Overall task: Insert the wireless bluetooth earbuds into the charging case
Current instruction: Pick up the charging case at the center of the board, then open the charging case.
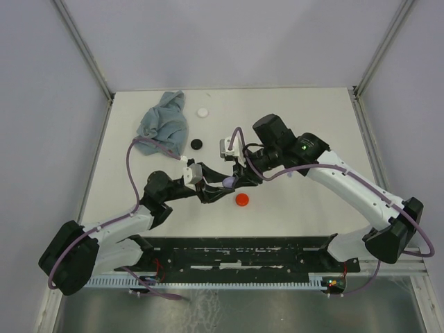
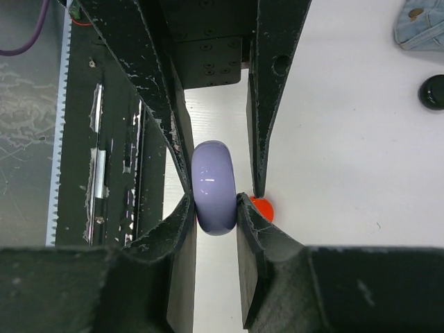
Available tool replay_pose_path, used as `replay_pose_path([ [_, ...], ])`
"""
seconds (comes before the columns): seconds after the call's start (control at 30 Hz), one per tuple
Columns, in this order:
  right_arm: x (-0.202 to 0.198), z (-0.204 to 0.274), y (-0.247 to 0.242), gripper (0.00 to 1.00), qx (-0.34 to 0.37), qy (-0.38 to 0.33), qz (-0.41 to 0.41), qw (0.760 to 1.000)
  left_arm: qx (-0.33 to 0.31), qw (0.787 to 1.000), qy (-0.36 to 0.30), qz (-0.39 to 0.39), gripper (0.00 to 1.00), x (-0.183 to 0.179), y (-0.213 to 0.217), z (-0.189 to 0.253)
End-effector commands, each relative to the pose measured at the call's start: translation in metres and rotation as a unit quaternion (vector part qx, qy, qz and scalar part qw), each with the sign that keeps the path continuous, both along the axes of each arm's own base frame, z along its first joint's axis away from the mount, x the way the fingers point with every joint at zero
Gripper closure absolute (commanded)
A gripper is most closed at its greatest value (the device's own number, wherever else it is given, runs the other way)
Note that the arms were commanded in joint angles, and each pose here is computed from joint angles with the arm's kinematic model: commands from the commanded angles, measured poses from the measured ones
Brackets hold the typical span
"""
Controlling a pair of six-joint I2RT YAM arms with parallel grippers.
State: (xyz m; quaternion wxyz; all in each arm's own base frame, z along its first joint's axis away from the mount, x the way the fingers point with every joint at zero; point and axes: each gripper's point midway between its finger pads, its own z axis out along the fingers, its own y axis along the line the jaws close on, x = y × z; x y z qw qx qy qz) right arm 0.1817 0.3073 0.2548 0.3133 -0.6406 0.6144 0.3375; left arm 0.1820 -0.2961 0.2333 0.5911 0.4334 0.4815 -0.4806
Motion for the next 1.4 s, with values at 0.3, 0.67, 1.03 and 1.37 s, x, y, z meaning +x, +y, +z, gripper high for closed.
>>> replay_pose_path([
  [0.3,0.012,0.017,0.004,0.97,0.008,-0.041,-0.027,0.999,-0.030,0.999,-0.011,0.012,0.60,0.005,0.000,0.022],
  [0.67,0.012,0.022,0.004,0.94,0.024,-0.047,-0.039,0.998,-0.035,0.999,-0.006,0.026,0.85,0.009,0.002,0.023],
  [1.03,0.014,0.025,0.002,0.57,0.034,-0.058,-0.054,0.996,-0.025,0.999,-0.018,0.029,0.97,0.011,0.002,0.017],
  [1.37,0.017,0.026,0.001,0.53,0.034,-0.063,-0.063,0.995,-0.017,0.999,-0.022,0.027,0.97,0.010,0.002,0.014],
])
